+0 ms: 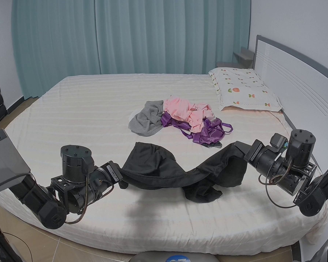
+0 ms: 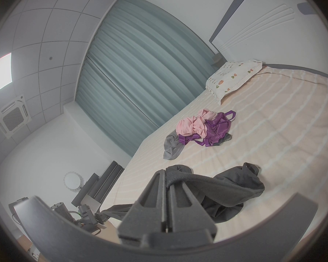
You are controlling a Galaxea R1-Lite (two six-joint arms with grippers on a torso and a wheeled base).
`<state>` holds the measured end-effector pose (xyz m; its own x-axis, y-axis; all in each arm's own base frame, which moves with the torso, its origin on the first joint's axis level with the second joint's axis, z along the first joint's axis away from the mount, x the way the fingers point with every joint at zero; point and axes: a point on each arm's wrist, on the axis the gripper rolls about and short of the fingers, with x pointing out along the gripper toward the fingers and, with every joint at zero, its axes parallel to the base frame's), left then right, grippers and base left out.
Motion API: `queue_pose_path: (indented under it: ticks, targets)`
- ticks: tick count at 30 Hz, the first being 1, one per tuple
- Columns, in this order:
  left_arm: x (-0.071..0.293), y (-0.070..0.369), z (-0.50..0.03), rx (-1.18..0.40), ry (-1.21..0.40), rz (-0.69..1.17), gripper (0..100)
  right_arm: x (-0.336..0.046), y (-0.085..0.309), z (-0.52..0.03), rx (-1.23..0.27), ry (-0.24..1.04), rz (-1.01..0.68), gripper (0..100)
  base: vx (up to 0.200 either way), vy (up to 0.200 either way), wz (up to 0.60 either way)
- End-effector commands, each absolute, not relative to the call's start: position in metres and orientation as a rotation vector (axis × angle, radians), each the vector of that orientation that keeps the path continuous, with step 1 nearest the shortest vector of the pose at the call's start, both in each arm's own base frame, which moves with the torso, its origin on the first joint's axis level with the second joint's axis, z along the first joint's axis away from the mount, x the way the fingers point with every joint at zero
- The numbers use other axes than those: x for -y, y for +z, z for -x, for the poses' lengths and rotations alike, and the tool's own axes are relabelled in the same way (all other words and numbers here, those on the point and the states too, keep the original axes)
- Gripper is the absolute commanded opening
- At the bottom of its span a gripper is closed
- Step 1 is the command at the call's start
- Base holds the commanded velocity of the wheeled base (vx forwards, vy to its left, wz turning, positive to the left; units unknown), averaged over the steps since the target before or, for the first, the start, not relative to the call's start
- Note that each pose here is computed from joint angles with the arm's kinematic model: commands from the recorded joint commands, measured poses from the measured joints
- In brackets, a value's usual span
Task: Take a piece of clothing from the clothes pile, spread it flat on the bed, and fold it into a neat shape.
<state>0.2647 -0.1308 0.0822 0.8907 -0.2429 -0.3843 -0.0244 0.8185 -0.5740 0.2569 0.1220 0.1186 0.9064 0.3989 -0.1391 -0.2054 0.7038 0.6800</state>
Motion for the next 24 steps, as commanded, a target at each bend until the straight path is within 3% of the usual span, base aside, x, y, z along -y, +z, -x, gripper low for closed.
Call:
queue_pose_path:
  ticks: [1,24]
  targets:
    - [0.13,0.082,-0.265,-0.462,-0.116,0.608,0,-0.123,0.119,-0.257,-0.286,0.344,-0.715,0,0.0,0.2,0.0]
    - [0.13,0.093,-0.259,-0.437,-0.134,0.614,0,-0.117,0.122,-0.26,-0.234,0.337,-0.736,0,0.0,0.2,0.0]
